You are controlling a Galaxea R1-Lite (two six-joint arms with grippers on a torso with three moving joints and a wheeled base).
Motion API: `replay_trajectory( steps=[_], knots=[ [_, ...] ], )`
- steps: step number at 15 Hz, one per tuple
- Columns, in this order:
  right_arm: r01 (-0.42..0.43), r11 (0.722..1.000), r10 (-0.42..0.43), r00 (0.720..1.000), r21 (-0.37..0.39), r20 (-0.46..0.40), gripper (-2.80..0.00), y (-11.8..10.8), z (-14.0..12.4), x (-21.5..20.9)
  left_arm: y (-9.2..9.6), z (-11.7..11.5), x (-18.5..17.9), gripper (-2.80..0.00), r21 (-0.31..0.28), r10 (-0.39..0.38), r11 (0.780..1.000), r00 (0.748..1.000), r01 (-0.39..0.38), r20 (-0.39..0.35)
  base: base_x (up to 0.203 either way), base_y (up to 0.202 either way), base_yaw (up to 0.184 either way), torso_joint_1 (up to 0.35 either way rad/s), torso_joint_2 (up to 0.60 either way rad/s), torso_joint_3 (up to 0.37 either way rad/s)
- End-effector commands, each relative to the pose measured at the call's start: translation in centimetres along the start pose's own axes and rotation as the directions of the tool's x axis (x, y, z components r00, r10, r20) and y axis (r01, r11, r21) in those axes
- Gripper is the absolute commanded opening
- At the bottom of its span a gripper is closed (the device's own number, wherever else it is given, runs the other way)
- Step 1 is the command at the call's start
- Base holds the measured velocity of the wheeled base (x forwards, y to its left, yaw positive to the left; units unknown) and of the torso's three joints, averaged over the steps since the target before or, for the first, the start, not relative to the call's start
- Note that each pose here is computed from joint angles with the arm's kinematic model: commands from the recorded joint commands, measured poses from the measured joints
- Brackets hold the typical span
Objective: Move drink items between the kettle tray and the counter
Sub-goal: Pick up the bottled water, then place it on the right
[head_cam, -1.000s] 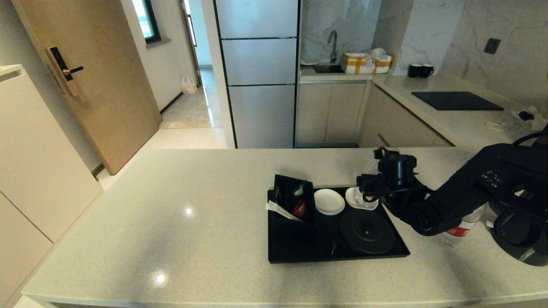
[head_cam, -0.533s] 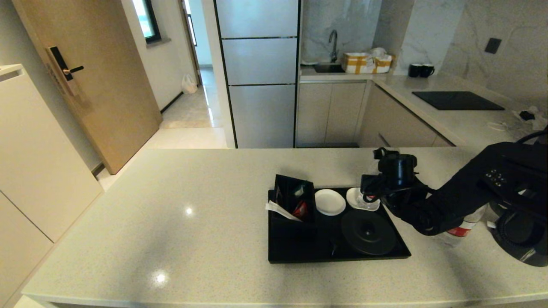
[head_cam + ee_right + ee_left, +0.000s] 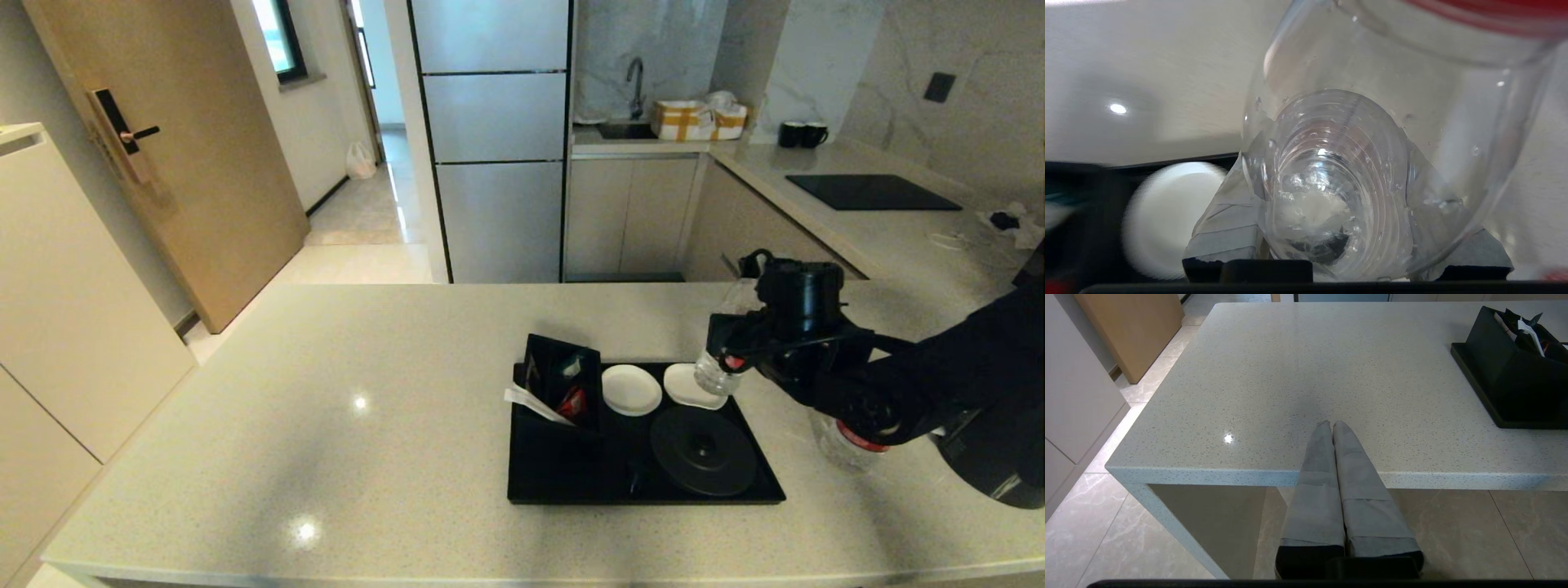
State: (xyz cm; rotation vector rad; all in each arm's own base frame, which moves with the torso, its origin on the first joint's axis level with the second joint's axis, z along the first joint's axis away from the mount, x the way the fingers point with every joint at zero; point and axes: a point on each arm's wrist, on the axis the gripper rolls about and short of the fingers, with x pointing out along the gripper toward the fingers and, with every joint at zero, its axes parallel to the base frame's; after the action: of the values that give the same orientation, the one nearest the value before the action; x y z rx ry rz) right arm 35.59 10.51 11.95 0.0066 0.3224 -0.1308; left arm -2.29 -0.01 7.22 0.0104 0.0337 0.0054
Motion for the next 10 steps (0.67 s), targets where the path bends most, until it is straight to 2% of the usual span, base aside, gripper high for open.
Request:
replay_trajectory(
  steps=[1,5,10],
  knots=[
    [-0.048,0.998,0.045,0.996,0.036,0.074,-2.80,-0.3,3.7,-5.1,0.0,0.0,0.0,-2.80,0.000,0.001,1.000,1.000,-0.001,0.001,0.000,0.000,0.000,0.000,0.00,0.000],
    [-0.131,0.991,0.131,0.991,0.020,0.024,-2.80,0.1,3.6,-12.0,0.0,0.0,0.0,-2.80,0.000,0.001,1.000,1.000,-0.001,0.001,0.000,0.000,0.000,0.000,0.00,0.000],
    [-0.121,0.992,0.120,0.992,-0.025,-0.022,-2.80,-2.2,1.2,-17.7,0.0,0.0,0.0,-2.80,0.000,0.001,1.000,1.000,-0.001,0.000,0.000,0.000,0.000,0.000,0.00,0.000]
  ],
)
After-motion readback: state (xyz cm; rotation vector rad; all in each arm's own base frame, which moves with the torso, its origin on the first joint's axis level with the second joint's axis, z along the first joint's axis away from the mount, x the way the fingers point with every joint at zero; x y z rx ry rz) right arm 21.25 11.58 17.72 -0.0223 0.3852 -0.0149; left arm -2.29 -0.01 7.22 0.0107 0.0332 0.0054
